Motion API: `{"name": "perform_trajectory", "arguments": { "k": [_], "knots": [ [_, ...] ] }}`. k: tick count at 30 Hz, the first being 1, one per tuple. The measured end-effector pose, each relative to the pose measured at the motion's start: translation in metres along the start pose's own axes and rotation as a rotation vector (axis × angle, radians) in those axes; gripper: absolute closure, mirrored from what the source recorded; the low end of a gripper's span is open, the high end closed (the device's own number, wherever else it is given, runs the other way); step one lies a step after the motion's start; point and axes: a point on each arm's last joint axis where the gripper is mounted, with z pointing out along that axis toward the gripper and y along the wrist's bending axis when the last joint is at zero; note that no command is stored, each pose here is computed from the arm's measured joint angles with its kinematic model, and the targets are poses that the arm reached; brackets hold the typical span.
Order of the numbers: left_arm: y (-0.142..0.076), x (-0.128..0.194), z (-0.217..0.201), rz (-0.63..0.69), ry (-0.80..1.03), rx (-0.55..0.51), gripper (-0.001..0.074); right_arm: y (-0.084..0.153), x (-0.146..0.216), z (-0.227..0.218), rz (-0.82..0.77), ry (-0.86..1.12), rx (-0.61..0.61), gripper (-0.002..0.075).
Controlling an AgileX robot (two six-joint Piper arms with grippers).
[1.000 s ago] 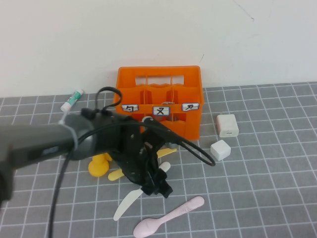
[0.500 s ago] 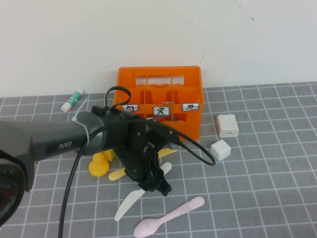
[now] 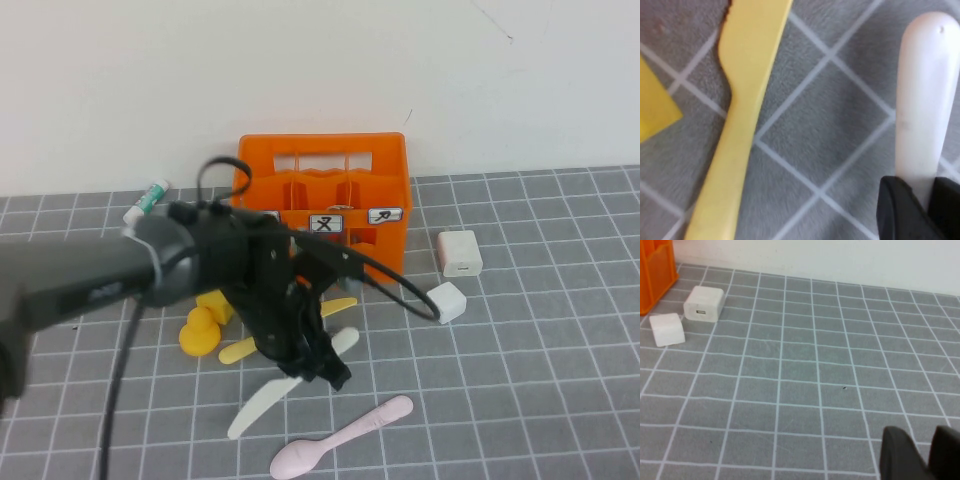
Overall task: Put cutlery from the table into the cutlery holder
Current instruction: Pick up the knife, then place the knife on the box
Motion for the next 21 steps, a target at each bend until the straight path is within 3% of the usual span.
{"name": "perform_trajectory", "arguments": {
  "k": [11,21],
  "knots": [
    [-0.01,0.012,-0.071,0.008,-0.203,-0.031,0.0645,0.0,0.0,0.0,0.0,0.0,0.0,0.0581],
    [-0.001,0.022,-0.117,-0.073,-0.684,-0.159,0.0645,0.0,0.0,0.0,0.0,0.0,0.0,0.0581]
  ]
}}
